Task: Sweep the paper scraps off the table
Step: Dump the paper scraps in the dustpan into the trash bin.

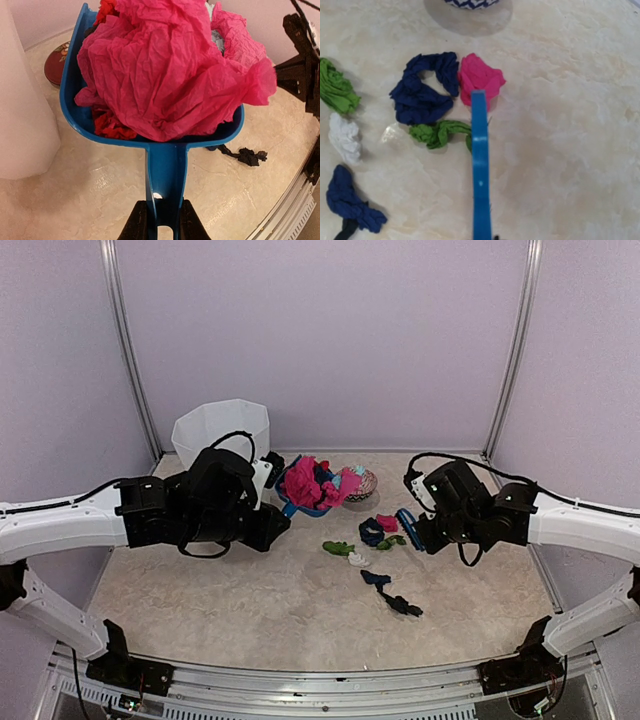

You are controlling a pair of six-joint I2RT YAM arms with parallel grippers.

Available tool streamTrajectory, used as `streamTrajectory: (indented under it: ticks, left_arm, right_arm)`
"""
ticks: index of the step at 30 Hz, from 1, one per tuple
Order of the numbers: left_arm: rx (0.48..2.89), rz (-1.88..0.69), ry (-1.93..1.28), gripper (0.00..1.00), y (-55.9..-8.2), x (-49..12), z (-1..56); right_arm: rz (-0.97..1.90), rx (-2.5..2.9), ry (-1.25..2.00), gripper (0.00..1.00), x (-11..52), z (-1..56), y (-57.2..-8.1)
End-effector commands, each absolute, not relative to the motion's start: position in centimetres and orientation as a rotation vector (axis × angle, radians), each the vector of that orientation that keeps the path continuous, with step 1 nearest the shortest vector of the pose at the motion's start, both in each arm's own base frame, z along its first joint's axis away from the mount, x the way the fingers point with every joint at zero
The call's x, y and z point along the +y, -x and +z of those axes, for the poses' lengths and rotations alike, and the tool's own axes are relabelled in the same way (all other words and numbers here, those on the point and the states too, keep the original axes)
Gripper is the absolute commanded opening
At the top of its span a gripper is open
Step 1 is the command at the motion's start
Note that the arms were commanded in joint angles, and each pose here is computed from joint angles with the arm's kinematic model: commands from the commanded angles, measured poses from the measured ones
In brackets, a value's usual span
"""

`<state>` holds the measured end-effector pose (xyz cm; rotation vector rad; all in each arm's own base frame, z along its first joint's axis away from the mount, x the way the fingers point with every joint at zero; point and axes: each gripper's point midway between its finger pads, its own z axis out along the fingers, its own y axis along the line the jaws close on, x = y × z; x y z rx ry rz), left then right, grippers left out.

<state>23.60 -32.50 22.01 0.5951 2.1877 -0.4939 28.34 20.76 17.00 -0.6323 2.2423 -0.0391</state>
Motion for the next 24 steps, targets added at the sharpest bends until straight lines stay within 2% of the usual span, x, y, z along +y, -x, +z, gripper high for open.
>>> streamTrajectory:
  ticks: [1,16,24]
  left_arm:
    - [2.174,-0.504,-0.571,0.00,-24.4,-30.8,26.2]
    - [2.095,-0.561,-0.457,0.00,-28.5,-26.1,33.8]
    - [2.075,-0.837,-0.342,0.00,-29.2,-24.4,35.3]
  right_arm:
    - [0.003,2.220,0.592,0.00,20.7,17.5,-28.6]
    - [0.026,2.217,0.599,0.00,21.3,16.9,-28.7]
    - [0.026,2.217,0.601,0.00,21.4,16.9,-28.8]
